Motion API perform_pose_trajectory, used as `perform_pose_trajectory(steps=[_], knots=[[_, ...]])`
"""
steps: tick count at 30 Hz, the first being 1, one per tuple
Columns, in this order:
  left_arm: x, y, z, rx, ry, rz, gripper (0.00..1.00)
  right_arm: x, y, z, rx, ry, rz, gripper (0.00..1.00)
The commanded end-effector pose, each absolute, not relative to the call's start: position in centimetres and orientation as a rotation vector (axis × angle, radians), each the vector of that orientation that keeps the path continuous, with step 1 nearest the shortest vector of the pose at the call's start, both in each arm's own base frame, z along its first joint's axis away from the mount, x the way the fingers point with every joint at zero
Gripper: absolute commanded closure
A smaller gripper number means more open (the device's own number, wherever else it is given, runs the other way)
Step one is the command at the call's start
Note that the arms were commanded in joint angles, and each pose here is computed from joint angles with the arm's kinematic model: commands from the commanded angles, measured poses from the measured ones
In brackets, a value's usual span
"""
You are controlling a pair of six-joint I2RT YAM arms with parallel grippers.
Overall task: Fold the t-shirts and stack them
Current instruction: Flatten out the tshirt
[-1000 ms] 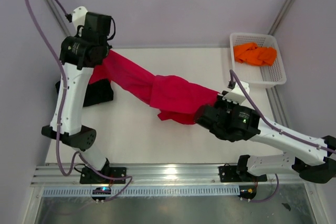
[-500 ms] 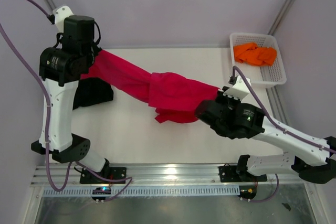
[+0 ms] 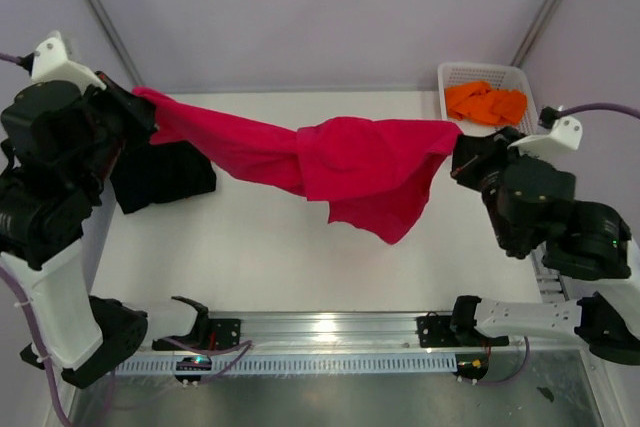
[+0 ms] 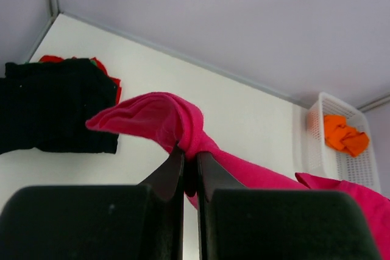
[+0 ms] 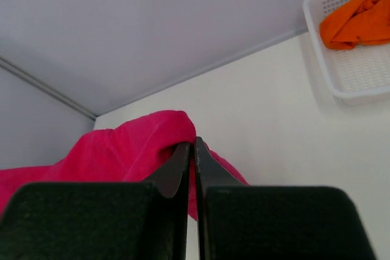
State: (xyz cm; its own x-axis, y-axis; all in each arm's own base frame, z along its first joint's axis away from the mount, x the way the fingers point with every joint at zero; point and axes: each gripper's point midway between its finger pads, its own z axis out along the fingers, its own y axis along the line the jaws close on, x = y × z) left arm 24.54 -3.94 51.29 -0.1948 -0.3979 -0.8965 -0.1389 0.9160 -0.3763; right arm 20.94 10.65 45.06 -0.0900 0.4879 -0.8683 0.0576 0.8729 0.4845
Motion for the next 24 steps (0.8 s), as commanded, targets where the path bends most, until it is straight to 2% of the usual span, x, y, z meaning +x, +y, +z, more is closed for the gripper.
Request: perform_pose_trajectory(steps=[1, 5, 9, 17, 21, 24], knots=[[23.4, -4.1, 54.3, -0.355, 1.654, -0.319, 1.00, 20.1, 10.0, 49.7, 0.440, 1.562, 0.539, 0.97], [23.0, -3.7, 54.4, -0.363, 1.644, -0.303, 1.00, 19.6, 9.7, 50.0, 0.460, 1.573, 0.583, 0.97], [25.4, -2.5, 51.3, -0.411, 1.719, -0.141, 1.00, 20.2, 9.6, 48.9, 0.475, 1.581, 0.496, 0.97], [33.7, -1.5, 36.4, -0.463, 2.055, 0.369, 1.00, 21.8, 11.1, 45.8, 0.466, 1.631, 0.308, 0.97], [37.7, -3.3, 28.5, -0.419, 2.240, 0.483, 1.00, 23.5, 12.3, 43.3, 0.430, 1.665, 0.235, 0.97], [40.2, -4.9, 23.4, -0.382, 2.355, 0.515, 1.00, 24.9, 13.9, 39.0, 0.385, 1.740, 0.193, 0.97]])
